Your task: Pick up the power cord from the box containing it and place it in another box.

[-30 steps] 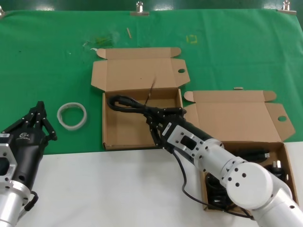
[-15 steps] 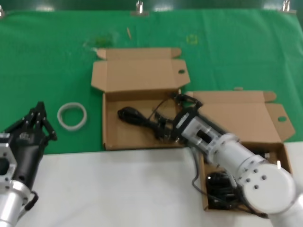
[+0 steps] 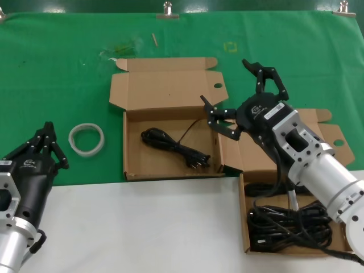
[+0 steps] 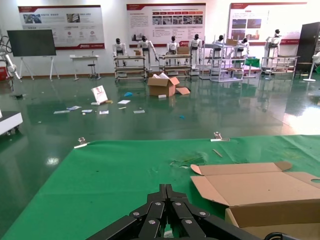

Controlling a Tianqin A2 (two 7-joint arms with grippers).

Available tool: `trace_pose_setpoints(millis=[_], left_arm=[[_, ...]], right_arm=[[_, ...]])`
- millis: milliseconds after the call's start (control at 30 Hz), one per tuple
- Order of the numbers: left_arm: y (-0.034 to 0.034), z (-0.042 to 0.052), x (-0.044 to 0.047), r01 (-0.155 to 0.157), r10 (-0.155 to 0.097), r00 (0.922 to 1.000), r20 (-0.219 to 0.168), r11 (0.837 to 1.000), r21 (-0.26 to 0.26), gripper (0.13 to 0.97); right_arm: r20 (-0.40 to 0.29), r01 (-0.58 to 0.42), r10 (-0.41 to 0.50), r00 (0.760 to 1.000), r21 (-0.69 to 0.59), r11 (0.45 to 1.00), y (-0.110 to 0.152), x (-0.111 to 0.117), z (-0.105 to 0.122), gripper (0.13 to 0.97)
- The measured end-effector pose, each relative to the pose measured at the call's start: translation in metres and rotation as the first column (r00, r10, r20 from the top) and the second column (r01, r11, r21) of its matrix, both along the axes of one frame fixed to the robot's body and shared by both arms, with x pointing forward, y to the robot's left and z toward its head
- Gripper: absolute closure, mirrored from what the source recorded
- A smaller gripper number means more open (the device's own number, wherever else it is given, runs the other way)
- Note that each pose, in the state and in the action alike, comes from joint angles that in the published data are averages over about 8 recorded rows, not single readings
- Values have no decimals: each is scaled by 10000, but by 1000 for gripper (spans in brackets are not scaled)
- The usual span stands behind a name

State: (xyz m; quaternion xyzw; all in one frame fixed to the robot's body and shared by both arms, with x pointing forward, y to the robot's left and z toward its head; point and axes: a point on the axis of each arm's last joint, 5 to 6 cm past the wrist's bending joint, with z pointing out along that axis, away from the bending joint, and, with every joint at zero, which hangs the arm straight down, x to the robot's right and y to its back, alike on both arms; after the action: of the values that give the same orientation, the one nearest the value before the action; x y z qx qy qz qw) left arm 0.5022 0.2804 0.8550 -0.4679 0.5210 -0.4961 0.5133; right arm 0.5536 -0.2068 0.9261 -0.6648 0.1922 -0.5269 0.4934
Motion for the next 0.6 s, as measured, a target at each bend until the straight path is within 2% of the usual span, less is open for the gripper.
trace_pose_setpoints(millis=[67, 200, 300, 467, 600], left_arm=[[0, 0, 0, 0, 0, 10000, 0, 10000, 0, 943], [0, 0, 0, 0, 0, 10000, 0, 10000, 0, 934], [0, 0, 0, 0, 0, 10000, 0, 10000, 0, 934], [0, 0, 0, 0, 0, 10000, 0, 10000, 0, 879], [0, 0, 0, 0, 0, 10000, 0, 10000, -1, 846]], right_arm=[[-11, 41, -41, 10000, 78, 10000, -10, -5, -10, 422], [-46, 160, -159, 9999, 287, 9995, -37, -19, -40, 422], [-79, 268, -265, 9996, 471, 9985, -61, -32, -65, 361], [-149, 475, -464, 9988, 799, 9957, -105, -56, -110, 259], [-216, 656, -636, 9977, 1063, 9922, -142, -76, -147, 222]])
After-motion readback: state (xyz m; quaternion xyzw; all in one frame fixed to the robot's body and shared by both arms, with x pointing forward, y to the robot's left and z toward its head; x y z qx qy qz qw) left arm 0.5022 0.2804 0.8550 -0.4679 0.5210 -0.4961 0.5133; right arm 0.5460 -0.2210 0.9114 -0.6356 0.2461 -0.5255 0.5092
